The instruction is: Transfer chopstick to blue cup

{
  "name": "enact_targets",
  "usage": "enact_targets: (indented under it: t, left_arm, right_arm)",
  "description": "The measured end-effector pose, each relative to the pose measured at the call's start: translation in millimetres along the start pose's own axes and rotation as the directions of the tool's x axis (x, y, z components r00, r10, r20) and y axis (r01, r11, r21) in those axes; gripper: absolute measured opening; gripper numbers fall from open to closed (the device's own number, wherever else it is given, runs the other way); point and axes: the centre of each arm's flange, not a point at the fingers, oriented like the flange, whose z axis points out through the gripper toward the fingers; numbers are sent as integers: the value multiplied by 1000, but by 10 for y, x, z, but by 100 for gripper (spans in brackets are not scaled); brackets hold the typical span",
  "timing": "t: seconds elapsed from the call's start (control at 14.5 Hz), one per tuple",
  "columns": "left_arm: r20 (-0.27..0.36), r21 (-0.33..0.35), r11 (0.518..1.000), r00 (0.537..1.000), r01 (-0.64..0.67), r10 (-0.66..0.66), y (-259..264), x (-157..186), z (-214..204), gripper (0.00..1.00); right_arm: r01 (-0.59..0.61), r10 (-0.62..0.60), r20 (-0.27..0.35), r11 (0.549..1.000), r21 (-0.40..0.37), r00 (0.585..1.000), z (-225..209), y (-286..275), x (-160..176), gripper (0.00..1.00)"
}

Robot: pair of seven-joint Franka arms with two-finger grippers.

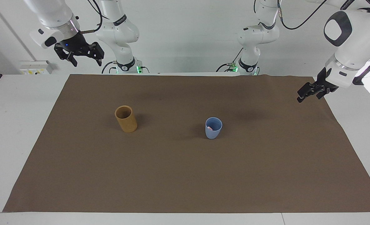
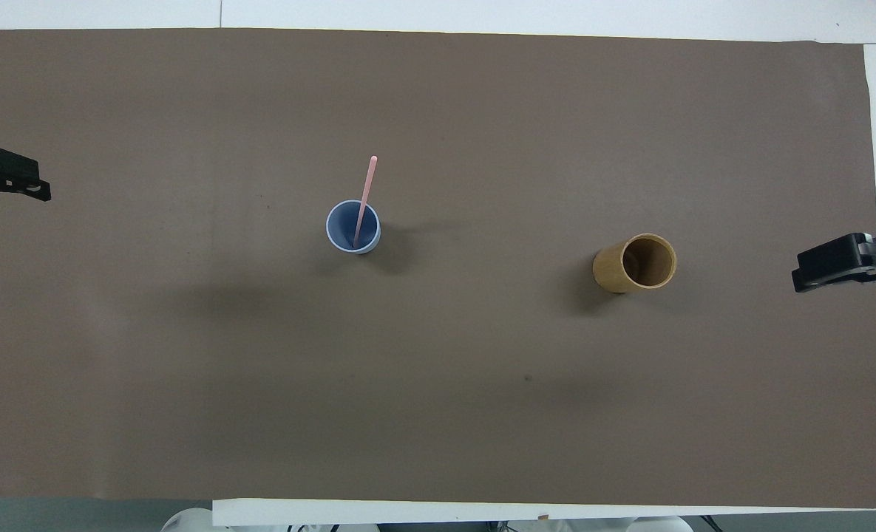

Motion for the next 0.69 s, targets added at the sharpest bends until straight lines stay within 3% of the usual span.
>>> enact_targets:
  t: [0.69]
  left_arm:
    - [0, 0, 1000, 1000, 0, 0, 0, 0, 0, 100]
  right_arm:
    - [-7, 7, -7, 1000, -2, 1000, -28, 43, -4, 100]
